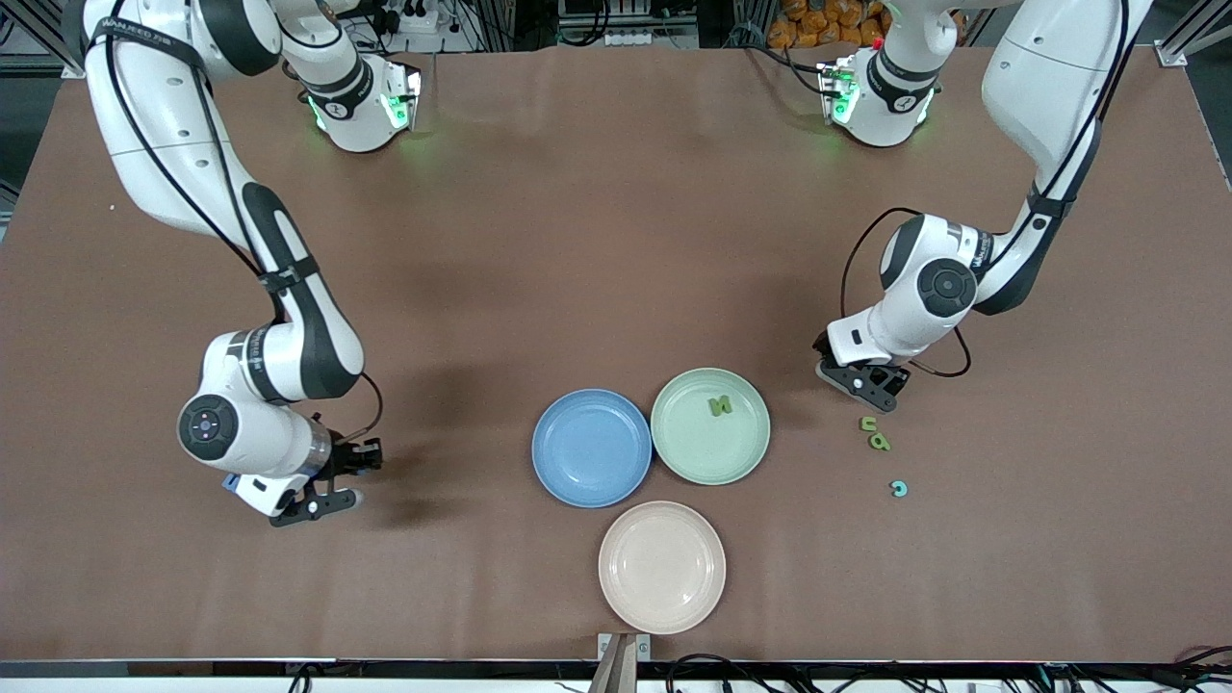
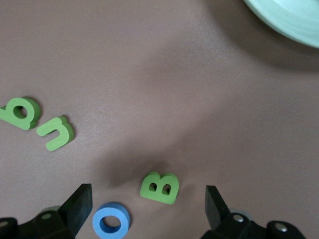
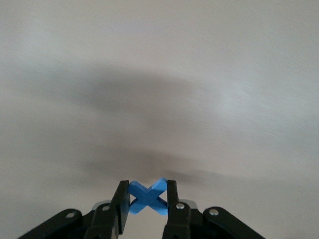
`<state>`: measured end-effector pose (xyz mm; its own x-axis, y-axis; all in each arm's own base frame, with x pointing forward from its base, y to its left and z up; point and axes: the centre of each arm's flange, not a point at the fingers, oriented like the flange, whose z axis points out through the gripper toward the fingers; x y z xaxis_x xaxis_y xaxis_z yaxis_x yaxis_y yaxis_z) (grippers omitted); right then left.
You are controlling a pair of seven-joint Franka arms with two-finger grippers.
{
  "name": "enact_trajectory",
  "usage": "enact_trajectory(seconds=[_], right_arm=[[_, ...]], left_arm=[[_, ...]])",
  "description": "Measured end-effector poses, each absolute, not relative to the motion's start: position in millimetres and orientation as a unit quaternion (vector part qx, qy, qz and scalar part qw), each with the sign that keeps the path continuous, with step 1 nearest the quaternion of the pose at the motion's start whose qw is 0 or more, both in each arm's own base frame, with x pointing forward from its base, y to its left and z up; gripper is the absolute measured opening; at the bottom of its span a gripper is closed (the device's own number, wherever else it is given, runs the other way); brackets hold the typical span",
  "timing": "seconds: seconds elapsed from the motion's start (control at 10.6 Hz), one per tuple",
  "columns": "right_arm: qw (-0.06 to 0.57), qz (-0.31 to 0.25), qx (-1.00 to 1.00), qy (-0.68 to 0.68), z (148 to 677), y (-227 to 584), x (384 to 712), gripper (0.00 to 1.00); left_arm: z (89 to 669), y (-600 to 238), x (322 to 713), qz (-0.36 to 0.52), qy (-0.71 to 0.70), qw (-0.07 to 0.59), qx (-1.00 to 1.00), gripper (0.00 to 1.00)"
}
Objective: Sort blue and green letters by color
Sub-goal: 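Grasp green B with the left gripper while the right gripper releases x, then carry B to the green plate while the right gripper grasps blue m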
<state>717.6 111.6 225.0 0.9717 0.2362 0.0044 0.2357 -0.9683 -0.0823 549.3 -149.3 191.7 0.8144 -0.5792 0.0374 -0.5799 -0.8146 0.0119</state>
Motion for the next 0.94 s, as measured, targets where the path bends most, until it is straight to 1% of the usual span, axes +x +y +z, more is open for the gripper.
enact_trajectory(seconds=[0.09, 0.19, 0.28, 0.38, 0.56, 0.85, 0.94], right_arm=[[0.047, -0.005, -0.993, -0.108, 236, 139, 719, 0.34], [0.059, -0.009, -0.994, -0.097, 243, 167, 717, 0.34], [0.081, -0.007, -0.993, -0.086, 246, 191, 712, 0.34], [0.108, -0.005, -0.991, -0.073, 247, 212, 708, 0.34], [0.152, -0.024, -0.988, -0.02, 251, 248, 704, 0.34], [0.181, -0.046, -0.98, 0.071, 246, 332, 687, 0.34], [0.191, -0.051, -0.975, 0.096, 243, 360, 680, 0.34]], left_arm=[[191, -150, 548, 0.015, -0.305, 0.012, 0.952, 0.99], [189, -150, 548, 0.014, -0.305, 0.012, 0.952, 0.95], [188, -150, 547, 0.013, -0.305, 0.013, 0.952, 0.93], [187, -151, 547, 0.013, -0.306, 0.013, 0.952, 0.88], [183, -152, 547, 0.014, -0.306, 0.015, 0.952, 0.86], [178, -153, 546, 0.016, -0.307, 0.018, 0.952, 0.83], [176, -154, 546, 0.018, -0.307, 0.019, 0.951, 0.8]])
